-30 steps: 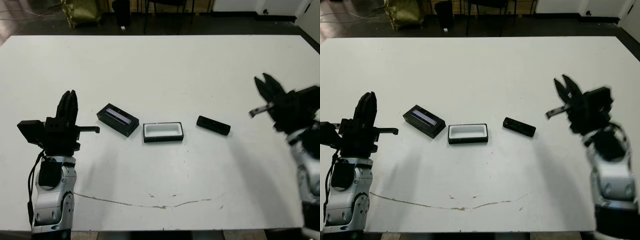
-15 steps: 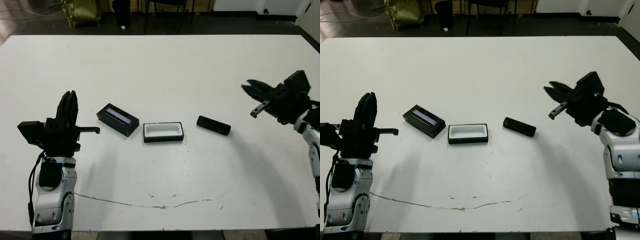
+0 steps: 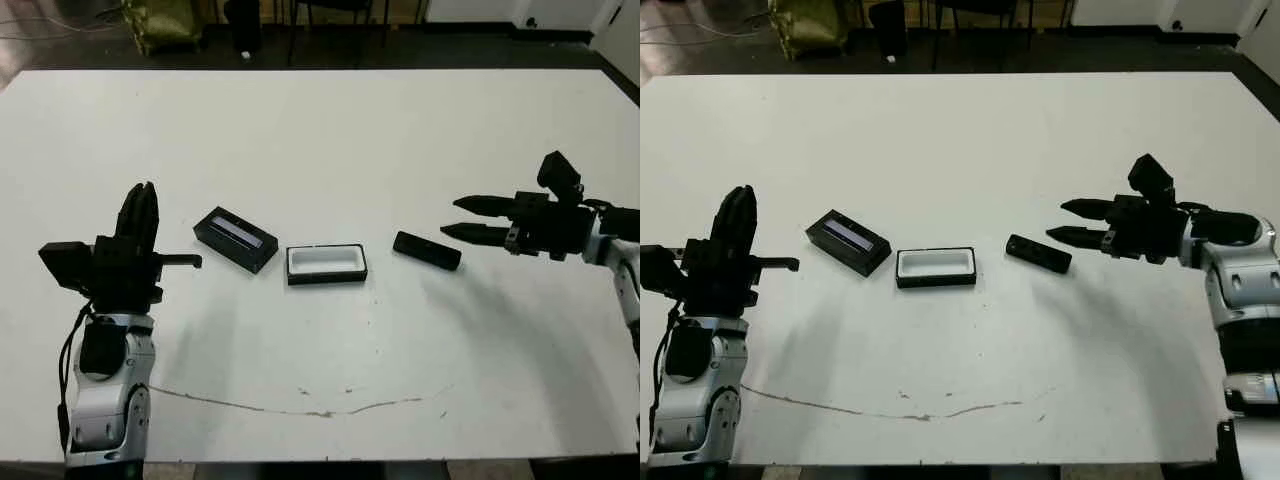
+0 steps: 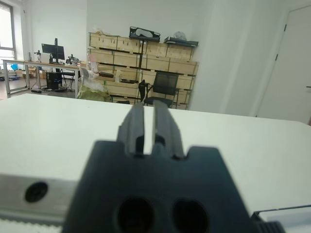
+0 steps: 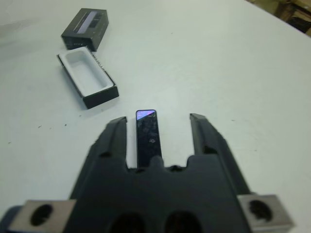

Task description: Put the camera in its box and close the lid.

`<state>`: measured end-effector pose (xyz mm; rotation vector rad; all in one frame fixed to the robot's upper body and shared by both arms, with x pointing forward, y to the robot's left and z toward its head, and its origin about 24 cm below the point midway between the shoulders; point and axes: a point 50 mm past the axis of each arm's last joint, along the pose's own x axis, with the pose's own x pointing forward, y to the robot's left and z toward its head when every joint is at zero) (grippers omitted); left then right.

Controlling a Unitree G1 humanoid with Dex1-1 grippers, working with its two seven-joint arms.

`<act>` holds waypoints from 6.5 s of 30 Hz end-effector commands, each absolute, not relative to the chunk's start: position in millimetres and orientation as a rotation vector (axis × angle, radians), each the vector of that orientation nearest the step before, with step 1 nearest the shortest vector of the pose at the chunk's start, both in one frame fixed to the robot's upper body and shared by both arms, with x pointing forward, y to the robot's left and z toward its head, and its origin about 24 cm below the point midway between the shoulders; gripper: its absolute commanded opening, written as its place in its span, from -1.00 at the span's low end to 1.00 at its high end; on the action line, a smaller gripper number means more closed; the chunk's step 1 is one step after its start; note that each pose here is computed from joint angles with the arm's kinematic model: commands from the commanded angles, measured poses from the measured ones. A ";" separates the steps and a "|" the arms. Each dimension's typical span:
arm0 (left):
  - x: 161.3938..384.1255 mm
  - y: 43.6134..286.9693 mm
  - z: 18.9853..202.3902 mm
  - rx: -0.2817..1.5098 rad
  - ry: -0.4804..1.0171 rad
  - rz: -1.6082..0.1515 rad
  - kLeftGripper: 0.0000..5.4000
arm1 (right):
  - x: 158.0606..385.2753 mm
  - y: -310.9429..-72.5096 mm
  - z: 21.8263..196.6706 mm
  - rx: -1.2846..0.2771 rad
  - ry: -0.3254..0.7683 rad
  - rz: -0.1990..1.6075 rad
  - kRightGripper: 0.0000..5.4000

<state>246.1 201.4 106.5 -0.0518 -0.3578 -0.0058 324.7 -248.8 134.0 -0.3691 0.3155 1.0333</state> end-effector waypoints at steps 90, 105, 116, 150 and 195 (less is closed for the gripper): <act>243.5 204.8 96.2 -0.030 -0.320 0.008 -1.00 | 324.4 -248.9 80.8 -0.372 0.532 1.025 0.92; 243.6 205.1 97.3 -0.035 -0.323 0.007 -1.00 | 324.3 -247.8 78.8 -0.494 0.549 0.982 -0.34; 243.5 204.7 96.9 -0.033 -0.316 0.019 -1.00 | 322.9 -246.5 81.9 -0.601 0.559 0.978 -0.89; 243.1 202.2 94.2 -0.018 -0.316 0.011 -1.00 | 364.4 -170.7 151.4 -0.324 0.371 1.490 -0.92; 243.3 200.7 93.5 -0.021 -0.306 0.009 -1.00 | 349.1 -125.3 127.3 -0.509 0.447 1.457 -0.92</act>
